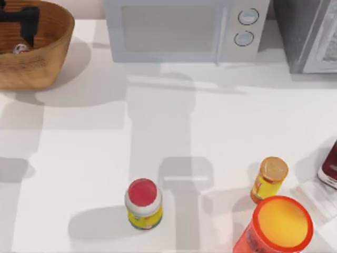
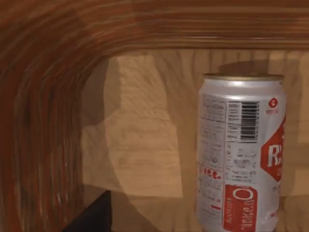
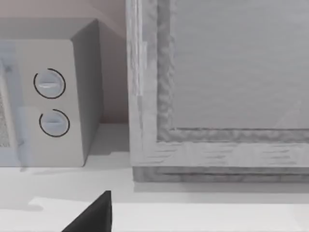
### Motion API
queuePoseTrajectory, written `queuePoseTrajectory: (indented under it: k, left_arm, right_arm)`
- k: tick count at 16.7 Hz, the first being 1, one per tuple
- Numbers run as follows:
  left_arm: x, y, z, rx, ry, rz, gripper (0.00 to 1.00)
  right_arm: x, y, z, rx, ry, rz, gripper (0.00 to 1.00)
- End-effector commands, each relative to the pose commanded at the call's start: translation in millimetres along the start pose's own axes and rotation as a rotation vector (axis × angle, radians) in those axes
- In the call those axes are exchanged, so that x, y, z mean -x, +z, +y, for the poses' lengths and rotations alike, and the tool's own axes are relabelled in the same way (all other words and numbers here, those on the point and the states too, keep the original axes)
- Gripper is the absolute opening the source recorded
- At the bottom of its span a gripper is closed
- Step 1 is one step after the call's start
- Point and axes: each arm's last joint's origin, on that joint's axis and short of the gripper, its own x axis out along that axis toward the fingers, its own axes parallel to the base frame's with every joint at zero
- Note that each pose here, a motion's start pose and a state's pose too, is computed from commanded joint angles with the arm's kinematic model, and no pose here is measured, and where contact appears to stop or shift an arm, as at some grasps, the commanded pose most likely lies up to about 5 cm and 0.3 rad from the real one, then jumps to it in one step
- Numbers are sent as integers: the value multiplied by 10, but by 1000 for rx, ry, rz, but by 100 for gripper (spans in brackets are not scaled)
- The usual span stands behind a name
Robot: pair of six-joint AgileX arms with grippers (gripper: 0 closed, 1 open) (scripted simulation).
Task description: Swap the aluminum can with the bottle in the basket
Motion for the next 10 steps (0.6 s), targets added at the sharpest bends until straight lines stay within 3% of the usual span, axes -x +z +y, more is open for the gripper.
queuePoseTrajectory:
  k: [3,10]
  left_arm:
    - [-173,-2,-2,-4,-5,33,100]
    - [-222,2,11,-2,-5,34,100]
  right_arm:
    - [0,0,0,0,0,0,100]
    - [0,0,0,0,0,0,100]
